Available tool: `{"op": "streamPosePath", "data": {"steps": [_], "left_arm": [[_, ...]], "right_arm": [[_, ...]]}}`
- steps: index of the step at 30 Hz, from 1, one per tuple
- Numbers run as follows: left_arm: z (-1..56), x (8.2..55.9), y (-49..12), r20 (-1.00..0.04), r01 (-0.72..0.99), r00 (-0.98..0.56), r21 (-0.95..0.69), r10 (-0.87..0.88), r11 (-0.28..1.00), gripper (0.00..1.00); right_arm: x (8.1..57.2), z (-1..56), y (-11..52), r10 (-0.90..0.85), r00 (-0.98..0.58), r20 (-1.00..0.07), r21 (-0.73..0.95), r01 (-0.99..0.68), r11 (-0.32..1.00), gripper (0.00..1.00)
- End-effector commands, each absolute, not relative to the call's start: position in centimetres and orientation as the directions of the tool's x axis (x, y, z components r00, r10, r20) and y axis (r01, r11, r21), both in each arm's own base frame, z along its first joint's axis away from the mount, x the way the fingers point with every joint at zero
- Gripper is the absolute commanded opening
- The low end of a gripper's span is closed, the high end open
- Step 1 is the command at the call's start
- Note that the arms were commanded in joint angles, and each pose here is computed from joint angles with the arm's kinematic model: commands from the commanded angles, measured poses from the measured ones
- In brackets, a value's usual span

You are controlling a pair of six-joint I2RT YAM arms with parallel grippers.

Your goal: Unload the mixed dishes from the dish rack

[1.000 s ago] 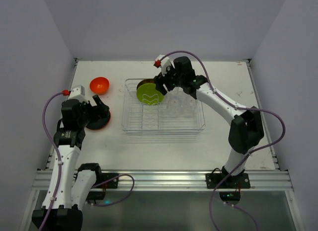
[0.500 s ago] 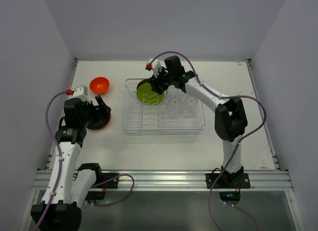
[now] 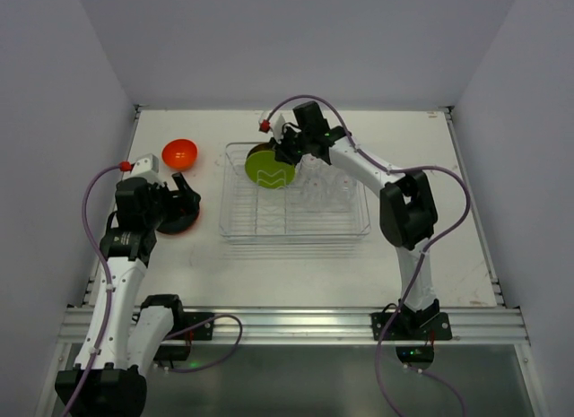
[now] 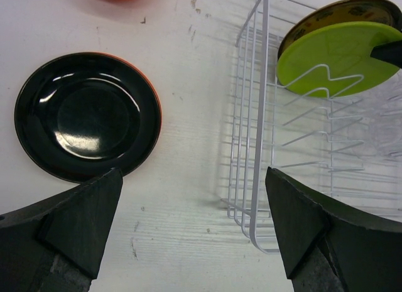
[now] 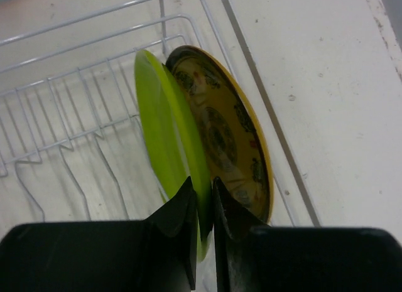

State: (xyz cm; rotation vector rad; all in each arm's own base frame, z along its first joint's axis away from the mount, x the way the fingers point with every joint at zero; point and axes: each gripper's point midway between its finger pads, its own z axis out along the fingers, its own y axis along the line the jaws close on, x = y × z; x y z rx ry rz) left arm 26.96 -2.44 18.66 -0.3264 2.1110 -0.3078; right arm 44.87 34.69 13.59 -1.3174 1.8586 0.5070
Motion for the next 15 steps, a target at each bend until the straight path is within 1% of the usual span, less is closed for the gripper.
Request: {"op": "streamPosePath", "data": {"steps": [1,2,3,9,13,15], "left_arm": [[19.8,27.3,-3.0,-0.811,-0.056,-0.491,-0.335,-0.319,0.940,1.00],[19.8,27.3,-2.9,-0.812,-0.059,-0.489,-0.335,-0.319,0.941,1.00],[19.8,27.3,-2.9,-0.812,-0.058,-0.489,-0.334,-0.319,0.941,1.00],[20.2,27.2,-2.7,-0.823,-0.061,-0.471,-0.330,-0.319,0.942,1.00],[21.1,26.9,-2.6,-0.838,-0.061,-0.440,-0.330,-0.322,0.942,1.00],[21.2,26.8,-2.5,-0.842,-0.063,-0.432,-0.330,-0.324,0.942,1.00]], "right_arm": [[43.4,16.0,35.7,-0.564,-0.094,-0.820,-0.115,-0.939,0.324,0.08],[43.0,17.3,35.8,-0.551,-0.072,-0.831,-0.130,-0.939,0.319,0.06],[42.6,17.1,35.8,-0.552,-0.069,-0.831,-0.130,-0.941,0.312,0.00],[41.6,21.1,35.5,-0.526,0.030,-0.850,-0.223,-0.925,0.308,0.00],[41.4,24.0,34.8,-0.514,0.063,-0.855,-0.271,-0.900,0.341,0.00],[41.7,25.2,34.2,-0.507,0.061,-0.860,-0.287,-0.879,0.381,0.00]]}}
